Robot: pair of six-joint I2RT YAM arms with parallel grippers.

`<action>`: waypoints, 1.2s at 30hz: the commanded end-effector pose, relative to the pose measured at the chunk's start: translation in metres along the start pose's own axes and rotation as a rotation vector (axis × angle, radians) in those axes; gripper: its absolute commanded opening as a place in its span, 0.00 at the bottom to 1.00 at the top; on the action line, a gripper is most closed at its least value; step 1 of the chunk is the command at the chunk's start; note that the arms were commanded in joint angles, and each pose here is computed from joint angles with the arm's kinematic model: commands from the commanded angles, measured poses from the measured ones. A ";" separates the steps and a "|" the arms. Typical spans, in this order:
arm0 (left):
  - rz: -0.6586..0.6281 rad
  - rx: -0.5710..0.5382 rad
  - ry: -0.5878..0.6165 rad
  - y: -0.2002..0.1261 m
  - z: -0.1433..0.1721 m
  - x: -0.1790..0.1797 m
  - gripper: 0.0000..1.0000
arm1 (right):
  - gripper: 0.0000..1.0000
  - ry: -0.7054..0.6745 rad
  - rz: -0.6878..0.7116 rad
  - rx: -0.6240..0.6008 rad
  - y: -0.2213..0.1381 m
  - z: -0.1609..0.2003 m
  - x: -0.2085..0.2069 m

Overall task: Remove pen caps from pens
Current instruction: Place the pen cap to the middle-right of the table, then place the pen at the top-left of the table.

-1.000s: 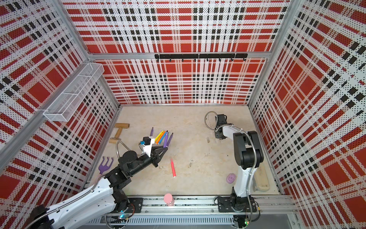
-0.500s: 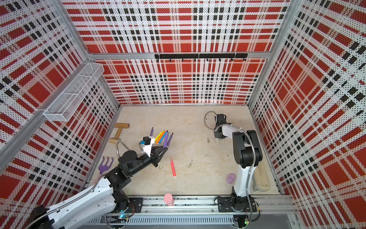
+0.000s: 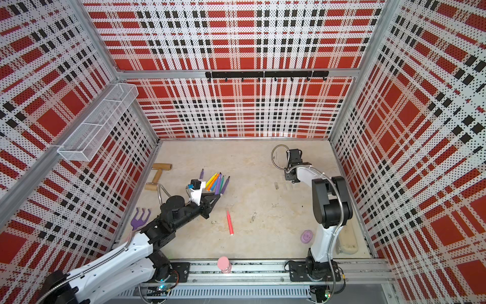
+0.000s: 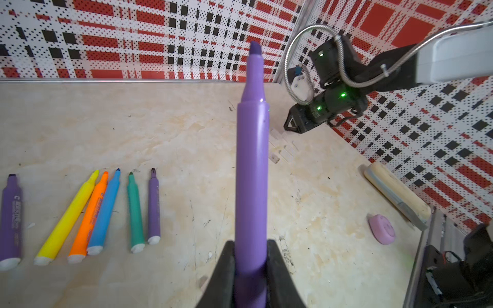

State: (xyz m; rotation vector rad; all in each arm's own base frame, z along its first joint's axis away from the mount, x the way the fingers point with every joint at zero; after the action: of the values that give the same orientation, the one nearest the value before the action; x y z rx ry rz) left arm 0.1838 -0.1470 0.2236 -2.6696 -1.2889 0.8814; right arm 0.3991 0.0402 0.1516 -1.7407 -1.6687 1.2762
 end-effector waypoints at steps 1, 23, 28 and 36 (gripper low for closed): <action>-0.057 0.024 0.017 0.010 -0.021 -0.001 0.00 | 0.33 0.032 0.010 -0.095 -0.025 -0.010 -0.009; -0.636 0.284 0.098 0.108 -0.079 0.110 0.05 | 0.44 -0.018 -0.171 -0.383 -0.126 -0.025 0.026; -0.735 0.425 0.135 0.136 -0.080 0.156 0.09 | 0.45 -0.025 -0.178 -0.390 -0.129 -0.025 0.029; -0.769 0.523 0.140 0.166 -0.072 0.192 0.09 | 0.46 -0.024 -0.192 -0.405 -0.134 -0.025 0.029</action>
State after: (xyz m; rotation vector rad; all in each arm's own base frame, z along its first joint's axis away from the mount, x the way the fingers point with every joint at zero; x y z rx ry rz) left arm 0.4276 -0.1036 0.1394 -1.6107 -1.6024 0.7636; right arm 0.3416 0.0992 0.2546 -1.7144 -2.1260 0.9804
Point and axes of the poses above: each gripper's point midway between its finger pads, its own y axis out along the fingers, its own x axis along the line the jaws close on, z = x × y, the point moved 10 cm from there along -y, back along the fingers, and after that the axes turned 11 degrees about -y, right-handed, at the moved point
